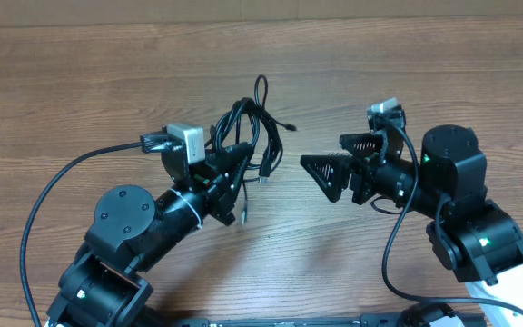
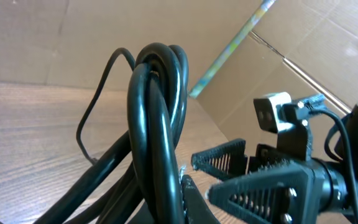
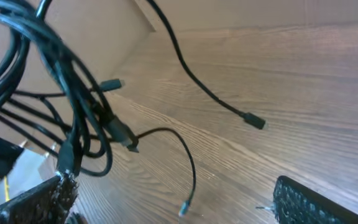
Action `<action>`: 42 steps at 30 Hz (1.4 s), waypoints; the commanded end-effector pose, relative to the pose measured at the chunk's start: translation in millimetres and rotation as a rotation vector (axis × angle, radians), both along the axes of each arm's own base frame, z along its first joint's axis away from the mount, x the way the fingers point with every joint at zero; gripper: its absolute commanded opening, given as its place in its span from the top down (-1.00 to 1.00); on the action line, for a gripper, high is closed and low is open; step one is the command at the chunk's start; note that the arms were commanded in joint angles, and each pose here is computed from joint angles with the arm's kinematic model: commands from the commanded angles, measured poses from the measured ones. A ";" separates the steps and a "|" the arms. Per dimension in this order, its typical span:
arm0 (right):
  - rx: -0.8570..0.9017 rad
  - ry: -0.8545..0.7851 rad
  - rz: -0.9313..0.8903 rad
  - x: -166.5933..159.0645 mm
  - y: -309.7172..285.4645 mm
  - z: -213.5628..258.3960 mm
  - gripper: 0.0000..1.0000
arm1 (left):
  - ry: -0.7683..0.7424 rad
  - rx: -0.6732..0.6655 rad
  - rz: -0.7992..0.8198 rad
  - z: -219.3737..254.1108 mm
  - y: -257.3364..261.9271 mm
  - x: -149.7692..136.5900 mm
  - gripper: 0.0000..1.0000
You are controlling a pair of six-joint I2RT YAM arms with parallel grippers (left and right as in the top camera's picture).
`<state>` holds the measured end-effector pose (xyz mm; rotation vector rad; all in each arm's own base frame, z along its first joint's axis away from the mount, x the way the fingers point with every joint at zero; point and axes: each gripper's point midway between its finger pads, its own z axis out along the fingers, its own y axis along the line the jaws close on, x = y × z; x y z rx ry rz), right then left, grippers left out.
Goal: Untangle cables
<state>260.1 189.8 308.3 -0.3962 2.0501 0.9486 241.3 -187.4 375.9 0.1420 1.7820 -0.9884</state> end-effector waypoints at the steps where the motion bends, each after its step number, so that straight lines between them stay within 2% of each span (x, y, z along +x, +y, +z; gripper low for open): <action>1: -0.047 -0.088 0.073 -5.1 9.6 4.8 -1.00 | -0.001 -0.013 -0.016 5.1 -6.2 2.0 0.92; 3: -0.094 -0.085 0.039 1.0 9.2 -4.2 -1.00 | 0.055 -0.043 -0.046 -0.6 -16.8 1.1 0.92; 7: -0.131 -0.047 0.020 10.1 10.2 -19.8 -1.00 | 0.032 -0.050 -0.107 3.4 -36.3 -4.8 0.92; 13: -0.170 -0.045 -0.044 22.0 2.6 -26.7 -0.99 | 0.034 -0.046 -0.112 2.0 -39.7 -5.2 0.92; 36: -0.110 -0.030 -0.118 31.1 0.2 -17.5 -1.00 | 0.071 -0.051 -0.322 -5.3 -80.1 -32.5 0.92; 42: -0.088 -0.036 -0.123 32.8 1.6 -12.8 -1.00 | 0.094 -0.037 -0.338 -14.4 -89.6 -30.2 0.92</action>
